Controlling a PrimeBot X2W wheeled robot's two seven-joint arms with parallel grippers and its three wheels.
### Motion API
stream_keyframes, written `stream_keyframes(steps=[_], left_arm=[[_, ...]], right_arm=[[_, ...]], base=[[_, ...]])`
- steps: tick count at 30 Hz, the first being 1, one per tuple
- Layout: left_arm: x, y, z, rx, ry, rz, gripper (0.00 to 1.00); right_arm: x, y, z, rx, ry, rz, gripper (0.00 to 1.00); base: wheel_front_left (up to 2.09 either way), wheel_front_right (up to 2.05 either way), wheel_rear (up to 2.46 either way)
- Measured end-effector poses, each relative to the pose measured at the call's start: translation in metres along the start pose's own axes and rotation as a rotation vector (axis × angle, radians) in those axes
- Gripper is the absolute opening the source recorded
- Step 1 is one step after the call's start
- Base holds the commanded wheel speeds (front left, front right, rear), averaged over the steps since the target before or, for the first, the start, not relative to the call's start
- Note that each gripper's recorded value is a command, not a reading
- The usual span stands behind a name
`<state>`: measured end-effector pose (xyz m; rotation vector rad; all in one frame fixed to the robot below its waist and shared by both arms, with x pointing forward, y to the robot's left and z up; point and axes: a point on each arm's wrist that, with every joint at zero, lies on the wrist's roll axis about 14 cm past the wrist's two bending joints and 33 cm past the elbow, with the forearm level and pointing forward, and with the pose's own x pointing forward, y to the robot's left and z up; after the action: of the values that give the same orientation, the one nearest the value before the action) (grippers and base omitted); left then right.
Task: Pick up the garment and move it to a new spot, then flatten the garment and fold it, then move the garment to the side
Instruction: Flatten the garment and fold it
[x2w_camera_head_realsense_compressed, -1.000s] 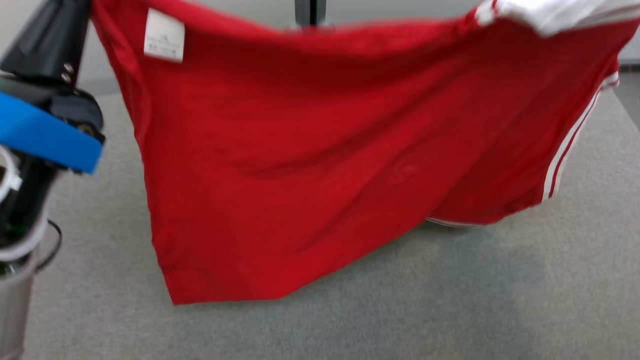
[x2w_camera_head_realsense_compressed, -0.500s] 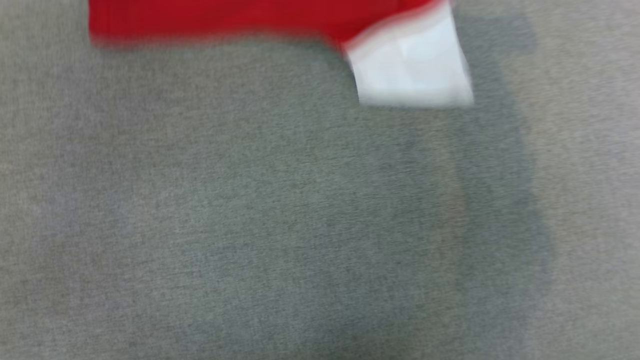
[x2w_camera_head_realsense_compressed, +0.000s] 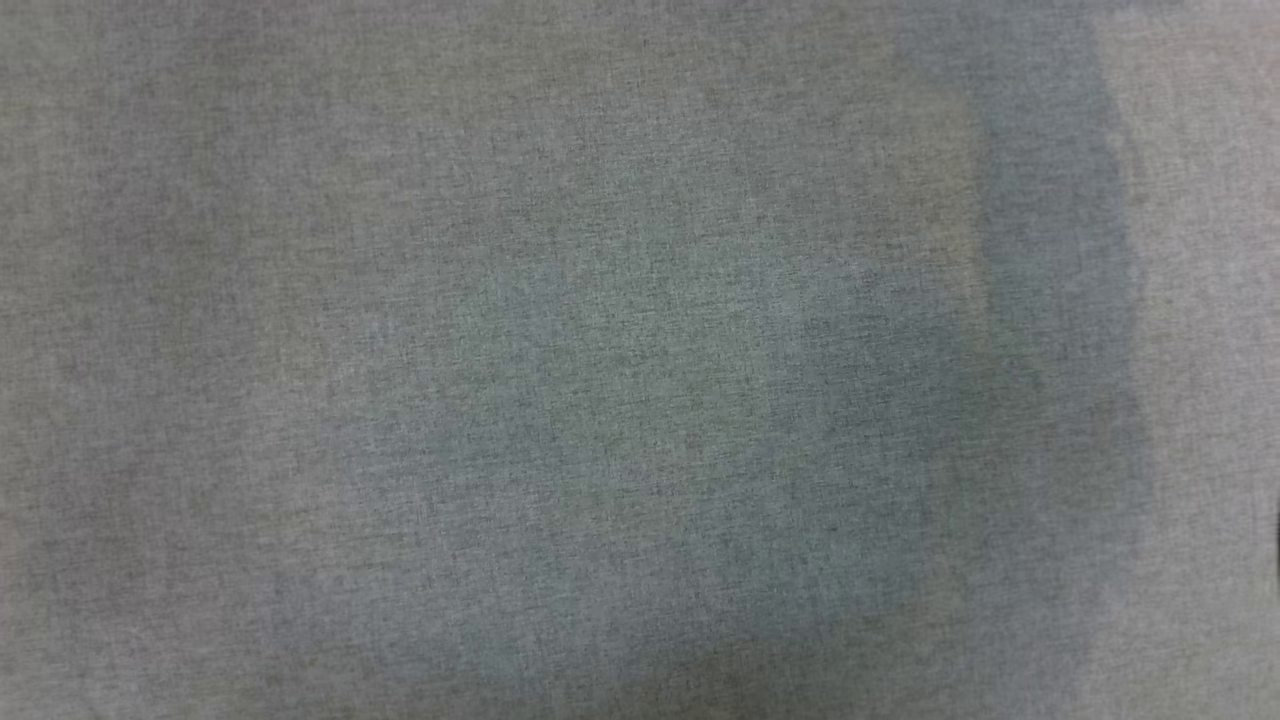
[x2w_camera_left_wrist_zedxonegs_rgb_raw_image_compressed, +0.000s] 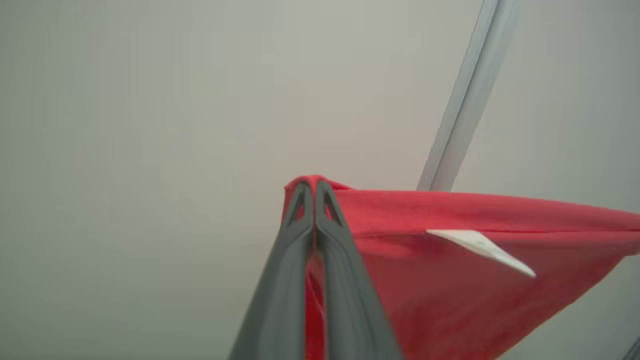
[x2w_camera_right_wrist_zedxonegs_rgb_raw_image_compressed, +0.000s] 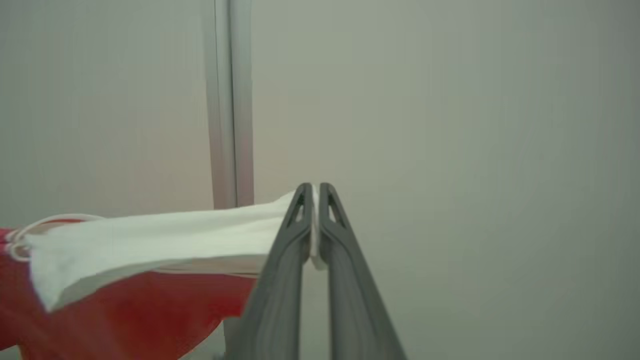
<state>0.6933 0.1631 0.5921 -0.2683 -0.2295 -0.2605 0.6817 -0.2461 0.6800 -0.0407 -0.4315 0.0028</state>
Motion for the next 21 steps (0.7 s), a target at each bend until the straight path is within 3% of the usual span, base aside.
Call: stream_keyframes(steps=[5,9,15,21], left_arm=[[-0.045,-0.001,-0.092,-0.035,0.206,0.026,0.0],[-0.099,-0.018,-0.148,-0.087,0.38,0.036,0.0],[-0.173,-0.04,-0.163,-0.187,0.486,0.085,0.0],[-0.25,-0.065,-0.157,-0.221,0.577,0.113,0.0]], right_arm=[[-0.066,-0.004,-0.097,0.061,0.319,-0.021,0.0],[-0.131,-0.001,-0.147,0.11,0.56,-0.03,0.0],[-0.22,0.015,-0.158,0.203,0.799,-0.014,0.0],[-0.302,0.028,-0.122,0.287,0.936,-0.024,0.0]], base=[[0.0,0.0,0.0],[0.0,0.0,0.0],[0.0,0.0,0.0],[0.0,0.0,0.0]])
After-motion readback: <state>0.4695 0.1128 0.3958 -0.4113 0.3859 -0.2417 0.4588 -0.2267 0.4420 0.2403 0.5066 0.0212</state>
